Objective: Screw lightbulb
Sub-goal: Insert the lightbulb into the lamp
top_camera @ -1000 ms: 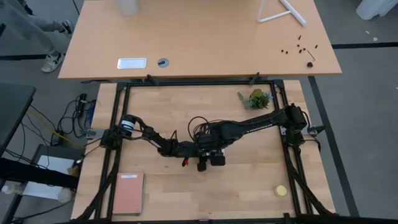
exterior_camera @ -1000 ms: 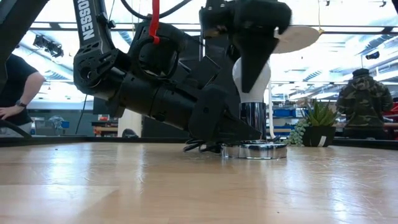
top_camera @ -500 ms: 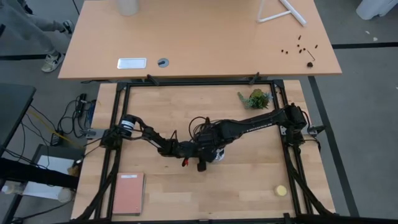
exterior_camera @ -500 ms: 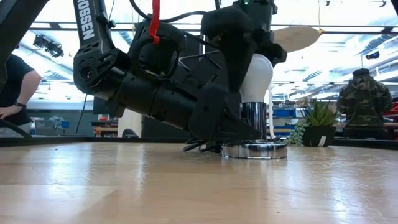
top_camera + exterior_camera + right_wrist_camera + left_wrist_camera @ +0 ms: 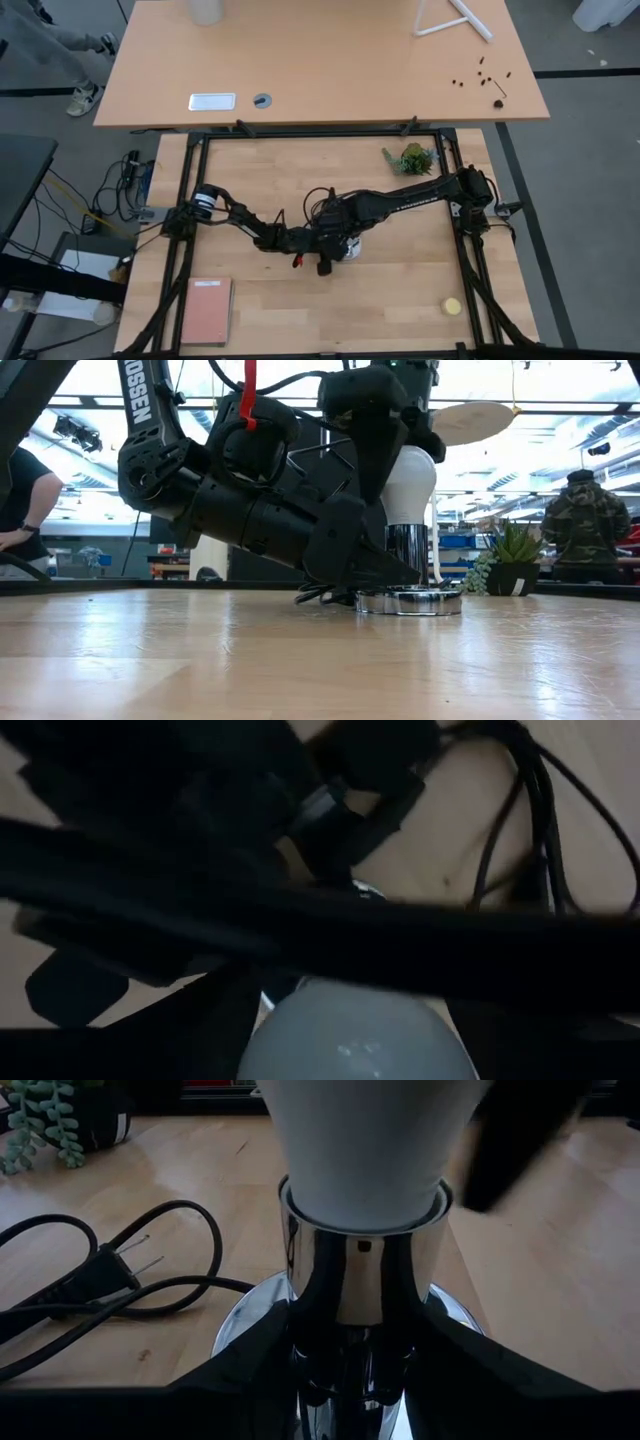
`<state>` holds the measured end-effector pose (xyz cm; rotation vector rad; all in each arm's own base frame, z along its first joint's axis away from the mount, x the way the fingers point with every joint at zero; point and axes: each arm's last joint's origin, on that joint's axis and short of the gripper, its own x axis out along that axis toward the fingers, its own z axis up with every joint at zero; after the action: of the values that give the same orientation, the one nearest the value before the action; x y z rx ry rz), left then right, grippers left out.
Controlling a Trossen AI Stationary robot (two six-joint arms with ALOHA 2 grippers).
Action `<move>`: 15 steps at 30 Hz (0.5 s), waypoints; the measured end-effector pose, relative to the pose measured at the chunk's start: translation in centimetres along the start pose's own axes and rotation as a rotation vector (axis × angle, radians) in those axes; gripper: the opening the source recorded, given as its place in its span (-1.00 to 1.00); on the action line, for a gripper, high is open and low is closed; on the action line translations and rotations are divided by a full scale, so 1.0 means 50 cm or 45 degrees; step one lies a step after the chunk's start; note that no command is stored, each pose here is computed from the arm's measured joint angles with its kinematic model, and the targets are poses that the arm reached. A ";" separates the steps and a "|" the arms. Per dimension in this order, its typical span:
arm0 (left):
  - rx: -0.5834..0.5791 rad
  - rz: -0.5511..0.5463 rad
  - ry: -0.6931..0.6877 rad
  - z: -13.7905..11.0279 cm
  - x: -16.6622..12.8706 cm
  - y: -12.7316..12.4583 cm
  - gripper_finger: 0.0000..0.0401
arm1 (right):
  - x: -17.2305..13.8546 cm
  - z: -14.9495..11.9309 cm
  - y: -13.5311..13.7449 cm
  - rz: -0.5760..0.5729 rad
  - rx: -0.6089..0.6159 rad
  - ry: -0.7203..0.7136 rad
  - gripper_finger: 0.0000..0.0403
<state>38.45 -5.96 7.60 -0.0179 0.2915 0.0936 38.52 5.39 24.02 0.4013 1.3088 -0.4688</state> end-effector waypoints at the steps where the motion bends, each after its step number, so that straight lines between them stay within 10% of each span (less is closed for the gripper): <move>1: 0.000 0.000 0.000 0.000 0.000 0.000 -0.03 | 0.000 0.002 0.001 0.009 -0.034 -0.011 0.58; 15: 0.001 -0.001 0.005 -0.001 0.000 0.000 -0.03 | -0.076 0.011 -0.002 0.018 -0.313 -0.061 0.98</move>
<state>38.43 -5.96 7.56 -0.0171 0.2956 0.0929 38.19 5.41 27.84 0.1934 1.2981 -0.2989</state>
